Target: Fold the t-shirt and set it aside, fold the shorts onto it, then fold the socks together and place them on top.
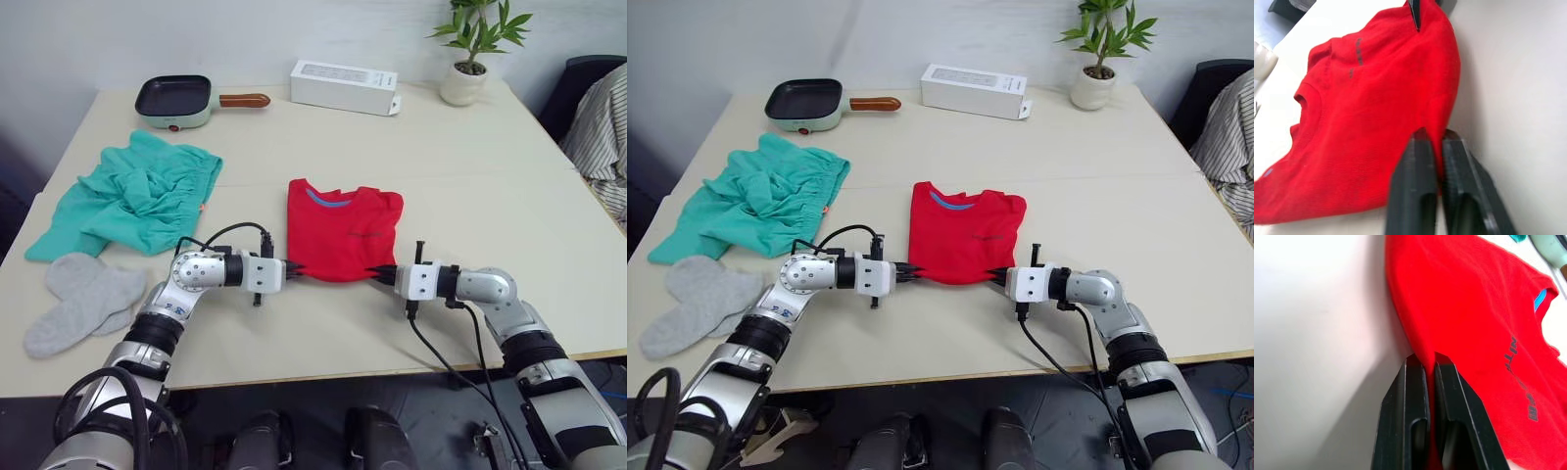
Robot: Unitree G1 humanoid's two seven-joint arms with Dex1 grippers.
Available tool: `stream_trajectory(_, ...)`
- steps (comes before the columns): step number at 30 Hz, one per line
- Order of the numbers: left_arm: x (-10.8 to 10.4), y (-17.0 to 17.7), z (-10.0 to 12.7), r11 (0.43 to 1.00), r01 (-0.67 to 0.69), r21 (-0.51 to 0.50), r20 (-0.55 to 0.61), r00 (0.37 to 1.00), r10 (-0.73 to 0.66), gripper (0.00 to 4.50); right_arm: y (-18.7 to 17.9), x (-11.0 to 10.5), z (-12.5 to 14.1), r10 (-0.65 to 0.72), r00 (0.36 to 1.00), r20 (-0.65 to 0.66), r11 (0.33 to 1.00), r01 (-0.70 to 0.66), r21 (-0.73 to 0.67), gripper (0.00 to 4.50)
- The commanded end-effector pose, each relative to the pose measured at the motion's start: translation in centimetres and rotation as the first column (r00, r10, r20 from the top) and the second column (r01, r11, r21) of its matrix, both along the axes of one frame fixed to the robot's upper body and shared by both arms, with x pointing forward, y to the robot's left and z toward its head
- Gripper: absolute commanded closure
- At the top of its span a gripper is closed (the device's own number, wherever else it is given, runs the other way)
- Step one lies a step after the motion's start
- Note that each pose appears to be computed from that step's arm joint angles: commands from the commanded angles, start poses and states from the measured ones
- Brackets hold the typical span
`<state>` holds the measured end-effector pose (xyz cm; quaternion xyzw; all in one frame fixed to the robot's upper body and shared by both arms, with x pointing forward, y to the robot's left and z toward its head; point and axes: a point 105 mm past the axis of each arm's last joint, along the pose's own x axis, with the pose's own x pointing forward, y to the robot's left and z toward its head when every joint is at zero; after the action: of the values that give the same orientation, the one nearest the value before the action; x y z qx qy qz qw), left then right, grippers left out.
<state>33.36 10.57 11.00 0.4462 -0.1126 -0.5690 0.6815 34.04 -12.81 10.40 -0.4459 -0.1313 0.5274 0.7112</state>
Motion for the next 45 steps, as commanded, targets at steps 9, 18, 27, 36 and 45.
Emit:
stream_trajectory(9,-7.8,1.5,-0.1,0.999,-0.032,-0.039,-0.091,0.995,0.028,4.48,-0.4,-5.4,0.0,0.177,0.984,0.014,0.984,-0.177,0.004,4.5)
stream_trajectory(18,-10.5,2.6,-0.8,0.99,-0.141,-0.028,-0.162,0.978,0.135,4.48,-0.6,-9.3,-1.4,0.141,0.985,-0.1,0.99,-0.139,0.03,4.5)
stream_trajectory(27,-12.5,2.7,0.0,0.985,-0.119,-0.123,-0.317,0.946,0.075,2.48,-1.2,-11.1,-1.0,0.143,0.951,-0.275,0.989,-0.124,0.085,2.33)
stream_trajectory(36,-10.8,4.2,3.7,0.924,-0.222,-0.311,-0.478,0.877,0.05,3.06,-1.5,-11.1,4.1,0.131,0.852,-0.507,0.963,0.012,0.269,3.35)
stream_trajectory(45,-8.6,-0.4,1.4,0.945,-0.165,-0.283,-0.479,0.878,0.01,4.48,5.0,-8.8,1.7,0.154,0.874,-0.461,0.95,-0.002,0.313,4.5)
